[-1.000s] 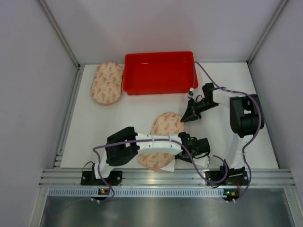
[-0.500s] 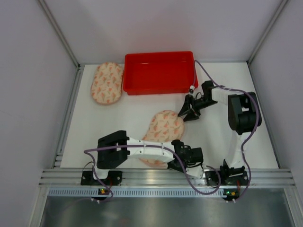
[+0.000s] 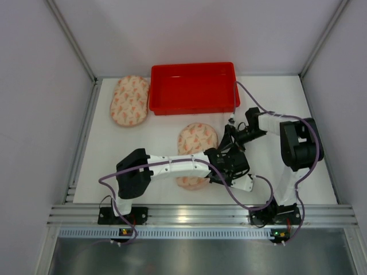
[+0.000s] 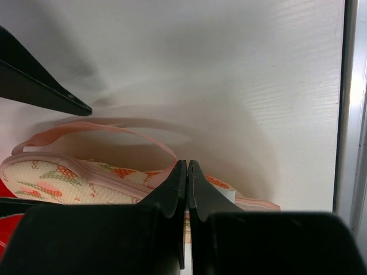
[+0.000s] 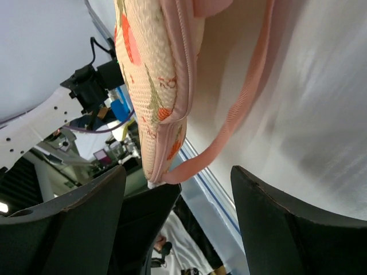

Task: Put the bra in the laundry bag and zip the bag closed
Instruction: Adjust the bra in the laundry bag.

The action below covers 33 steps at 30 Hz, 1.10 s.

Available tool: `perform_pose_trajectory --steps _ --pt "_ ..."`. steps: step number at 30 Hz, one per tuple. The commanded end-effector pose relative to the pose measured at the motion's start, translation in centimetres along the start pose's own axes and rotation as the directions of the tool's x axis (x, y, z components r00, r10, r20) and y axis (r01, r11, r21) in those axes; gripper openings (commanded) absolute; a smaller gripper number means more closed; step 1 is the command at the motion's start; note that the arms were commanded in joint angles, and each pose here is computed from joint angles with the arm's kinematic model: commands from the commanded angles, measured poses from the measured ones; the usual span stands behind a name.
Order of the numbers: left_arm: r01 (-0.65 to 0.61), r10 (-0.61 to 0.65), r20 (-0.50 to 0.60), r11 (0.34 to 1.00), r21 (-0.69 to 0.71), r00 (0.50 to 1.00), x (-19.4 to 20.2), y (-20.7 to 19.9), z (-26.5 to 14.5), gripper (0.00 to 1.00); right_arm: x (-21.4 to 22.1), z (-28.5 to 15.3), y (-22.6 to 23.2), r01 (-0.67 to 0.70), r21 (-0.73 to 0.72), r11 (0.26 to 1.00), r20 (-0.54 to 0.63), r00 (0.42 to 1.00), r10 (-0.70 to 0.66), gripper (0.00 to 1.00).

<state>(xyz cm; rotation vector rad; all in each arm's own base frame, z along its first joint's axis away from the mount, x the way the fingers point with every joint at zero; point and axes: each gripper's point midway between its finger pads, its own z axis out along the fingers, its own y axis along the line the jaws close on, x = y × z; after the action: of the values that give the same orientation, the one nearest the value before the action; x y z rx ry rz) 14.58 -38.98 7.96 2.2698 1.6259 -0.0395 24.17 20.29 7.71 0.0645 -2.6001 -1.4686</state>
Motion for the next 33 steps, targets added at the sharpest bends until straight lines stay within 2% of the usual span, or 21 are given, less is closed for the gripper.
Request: perform_pose_trajectory --steps 1,2,6,9,10,11,12,13,15,16,17,18,19,20,21,24,26,27,29,33 --pt "-0.043 0.046 0.068 0.998 -0.038 0.997 -2.2 1.3 -0.9 0.0 1.3 0.9 2.1 0.07 -0.064 0.996 -0.036 0.997 -0.072 0.73" --pt "-0.046 0.049 0.074 0.998 -0.034 0.996 -2.3 1.3 -1.0 0.0 1.2 1.2 2.1 0.076 -0.064 0.995 -0.04 0.996 -0.079 0.73" --pt "-0.059 0.061 0.095 0.998 -0.025 0.994 -2.6 1.1 -1.3 0.0 1.7 2.7 2.1 0.078 -0.062 0.995 -0.085 0.993 -0.083 0.6" --pt "-0.058 0.063 0.104 0.997 -0.051 0.993 -2.6 1.5 -1.7 0.0 2.1 3.4 1.6 0.072 -0.058 0.996 -0.104 0.992 -0.077 0.36" --pt "-0.05 0.057 0.113 0.997 -0.063 0.992 -2.7 1.6 -2.1 0.0 2.1 3.5 1.5 0.073 -0.057 0.996 -0.101 0.992 -0.078 0.22" --pt "-0.046 0.054 0.11 0.996 -0.07 0.992 -2.5 1.6 -2.1 0.0 2.1 3.5 1.5 0.065 -0.055 0.996 -0.097 0.993 -0.07 0.15" --pt "-0.036 0.044 0.114 0.996 -0.077 0.993 -2.4 1.7 -2.4 0.04 1.8 3.6 1.6 0.078 -0.057 0.995 -0.084 0.993 -0.083 0.07" --pt "-0.007 0.017 0.116 0.997 -0.082 0.993 -2.3 1.7 -2.8 0.2 1.7 3.5 1.8 0.083 -0.056 0.995 -0.073 0.993 -0.087 0.0" --pt "0.026 -0.012 0.15 0.995 -0.096 0.989 -2.0 1.5 -4.7 0.33 1.5 3.4 2.1 0.065 -0.067 0.996 -0.053 0.996 -0.069 0.0" --pt "0.047 -0.031 0.169 0.995 -0.09 0.985 -1.8 1.2 -5.3 0.68 0.8 3.3 2.6 0.102 -0.08 0.992 -0.017 0.994 -0.104 0.0" --pt "0.062 -0.035 0.224 0.991 -0.114 0.974 -1.9 1.4 -7.8 0.71 0.9 3.4 2.7 0.061 -0.088 0.994 -0.007 0.998 -0.061 0.0" --pt "0.073 -0.047 0.227 0.991 -0.109 0.973 -1.0 0.8 -8.1 0.72 0.8 3.4 2.9 0.053 -0.094 0.994 0.008 0.999 -0.053 0.0" --pt "0.102 -0.069 0.257 0.988 -0.116 0.964 -0.7 0.7 -9.2 0.73 0.0 3.4 3.3 0.103 -0.106 0.989 0.053 0.994 -0.098 0.0" --pt "0.137 -0.088 0.305 0.98 -0.142 0.948 -0.3 1.1 -11.3 0.77 0.4 3.7 2.9 0.036 -0.102 0.994 0.054 0.998 -0.031 0.0" --pt "0.185 -0.129 0.323 0.972 -0.148 0.937 0.4 1.1 -11.8 0.8 0.2 3.8 2.7 0.025 -0.09 0.996 0.072 0.997 -0.018 0.0" --pt "0.292 -0.2 0.382 0.935 -0.2 0.903 2.8 2.0 -14.7 0.98 -0.2 4.0 3.2 0.004 -0.095 0.995 0.103 0.995 0.006 0.0" --pt "0.377 -0.277 0.387 0.901 -0.214 0.88 4.8 2.0 -14.4 0.98 -0.5 4.1 3.7 -0.03 -0.105 0.994 0.119 0.992 0.043 0.0" --pt "0.444 -0.34 0.401 0.873 -0.202 0.851 5.4 1.8 -14.3 0.98 -0.6 4.2 3.8 -0.041 -0.107 0.993 0.125 0.991 0.054 0.0" --pt "0.5 -0.403 0.397 0.848 -0.177 0.824 6.7 1.1 -13.4 0.98 -0.3 4.4 4.0 -0.083 -0.117 0.99 0.128 0.987 0.098 0.0" --pt "0.57 -0.479 0.424 0.814 -0.113 0.768 6.2 0.6 -11.3 0.98 0.1 4.7 4.2 -0.089 -0.12 0.989 0.124 0.987 0.104 0.0"
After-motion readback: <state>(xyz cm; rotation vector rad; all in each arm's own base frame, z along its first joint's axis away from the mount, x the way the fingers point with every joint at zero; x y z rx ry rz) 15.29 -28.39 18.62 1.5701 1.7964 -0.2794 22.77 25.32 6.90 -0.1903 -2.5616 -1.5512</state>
